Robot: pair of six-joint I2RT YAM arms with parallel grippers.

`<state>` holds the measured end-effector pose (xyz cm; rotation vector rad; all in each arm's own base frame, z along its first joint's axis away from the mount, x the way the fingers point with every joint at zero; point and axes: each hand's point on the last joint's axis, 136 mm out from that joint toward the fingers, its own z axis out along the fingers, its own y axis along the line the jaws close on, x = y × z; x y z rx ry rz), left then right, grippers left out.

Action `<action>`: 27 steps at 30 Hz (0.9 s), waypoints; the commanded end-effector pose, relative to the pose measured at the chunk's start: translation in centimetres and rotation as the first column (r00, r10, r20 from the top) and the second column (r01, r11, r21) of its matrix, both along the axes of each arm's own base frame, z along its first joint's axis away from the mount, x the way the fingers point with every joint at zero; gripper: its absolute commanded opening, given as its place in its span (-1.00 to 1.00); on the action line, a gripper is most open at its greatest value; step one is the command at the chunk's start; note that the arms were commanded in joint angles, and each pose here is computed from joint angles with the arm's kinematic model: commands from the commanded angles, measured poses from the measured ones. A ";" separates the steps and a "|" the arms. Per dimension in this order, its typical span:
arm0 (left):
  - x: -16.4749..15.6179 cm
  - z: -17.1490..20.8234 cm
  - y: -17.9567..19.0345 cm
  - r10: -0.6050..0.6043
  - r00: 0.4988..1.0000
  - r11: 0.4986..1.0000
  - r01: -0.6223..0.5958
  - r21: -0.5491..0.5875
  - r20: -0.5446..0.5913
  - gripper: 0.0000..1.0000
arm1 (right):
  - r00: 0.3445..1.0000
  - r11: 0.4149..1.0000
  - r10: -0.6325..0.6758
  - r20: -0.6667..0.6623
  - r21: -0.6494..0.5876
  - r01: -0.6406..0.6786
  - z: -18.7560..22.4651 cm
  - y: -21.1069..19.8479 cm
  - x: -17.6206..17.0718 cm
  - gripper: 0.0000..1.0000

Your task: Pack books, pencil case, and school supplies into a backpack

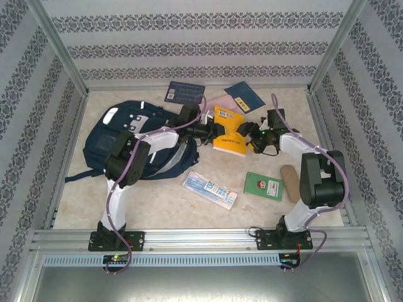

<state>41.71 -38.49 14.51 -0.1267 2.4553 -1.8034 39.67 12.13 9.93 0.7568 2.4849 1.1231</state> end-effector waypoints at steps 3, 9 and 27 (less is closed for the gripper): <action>-0.1 9.1 -0.4 -0.025 0.984 0.977 0.061 -0.203 0.176 -1.00 | 0.991 0.948 -0.030 0.129 0.317 -0.012 4.7 1.4 1.5 0.62; -0.3 9.9 -0.5 -0.036 0.982 0.970 0.079 -0.230 0.183 -1.00 | 0.983 0.900 -0.024 0.179 0.431 -0.056 7.1 2.2 2.1 0.61; -0.6 4.8 6.1 -0.067 0.980 0.977 0.026 0.213 0.186 -0.02 | 0.964 0.899 -0.009 0.266 0.424 -0.108 9.4 2.0 1.7 -1.00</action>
